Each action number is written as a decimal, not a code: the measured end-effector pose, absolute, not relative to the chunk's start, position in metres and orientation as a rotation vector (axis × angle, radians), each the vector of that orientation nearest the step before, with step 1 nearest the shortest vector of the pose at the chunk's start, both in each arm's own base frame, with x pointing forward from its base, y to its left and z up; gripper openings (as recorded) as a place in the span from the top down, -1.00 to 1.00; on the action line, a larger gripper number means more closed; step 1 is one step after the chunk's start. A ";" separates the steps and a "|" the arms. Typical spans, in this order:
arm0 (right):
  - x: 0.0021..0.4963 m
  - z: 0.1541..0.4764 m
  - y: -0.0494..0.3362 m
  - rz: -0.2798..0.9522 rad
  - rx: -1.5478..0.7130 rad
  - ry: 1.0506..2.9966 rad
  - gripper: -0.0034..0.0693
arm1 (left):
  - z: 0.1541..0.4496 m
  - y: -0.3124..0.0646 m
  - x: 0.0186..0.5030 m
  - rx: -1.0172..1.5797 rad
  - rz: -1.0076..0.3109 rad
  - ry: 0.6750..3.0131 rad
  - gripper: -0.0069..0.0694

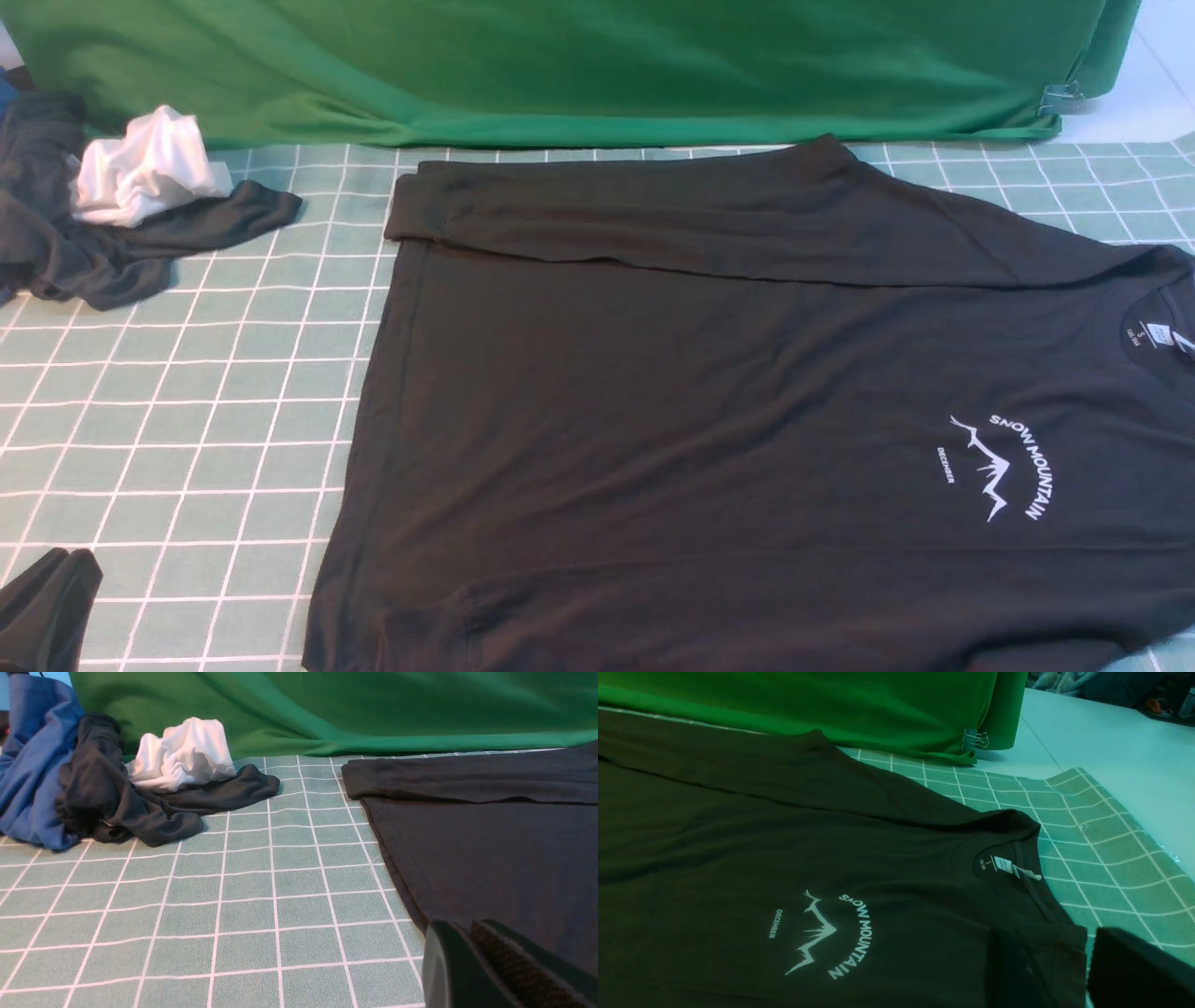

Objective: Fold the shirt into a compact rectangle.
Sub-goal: 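Grasp the left edge of the dark T-shirt lying flat on the table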

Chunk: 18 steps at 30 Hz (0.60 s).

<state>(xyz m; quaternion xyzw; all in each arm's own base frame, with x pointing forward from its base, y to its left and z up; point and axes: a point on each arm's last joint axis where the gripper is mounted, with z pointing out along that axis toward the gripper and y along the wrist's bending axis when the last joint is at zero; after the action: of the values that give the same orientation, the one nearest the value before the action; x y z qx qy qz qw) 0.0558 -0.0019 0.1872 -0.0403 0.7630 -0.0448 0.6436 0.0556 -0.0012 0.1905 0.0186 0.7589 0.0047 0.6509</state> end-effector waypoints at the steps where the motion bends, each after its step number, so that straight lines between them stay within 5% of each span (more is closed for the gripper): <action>1: 0.056 0.187 -0.002 -0.102 -0.092 1.738 0.24 | 0.190 -0.001 0.056 0.042 0.011 1.723 0.79; 18: 0.056 0.189 -0.002 -0.107 -0.096 1.723 0.24 | 0.190 -0.001 0.056 0.042 0.011 1.724 0.79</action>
<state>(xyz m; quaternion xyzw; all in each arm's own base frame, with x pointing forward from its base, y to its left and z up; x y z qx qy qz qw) 0.0560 -0.0018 0.1885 -0.0424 0.7580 -0.0469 0.6492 0.0556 -0.0012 0.1905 0.0186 0.7589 0.0047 0.6509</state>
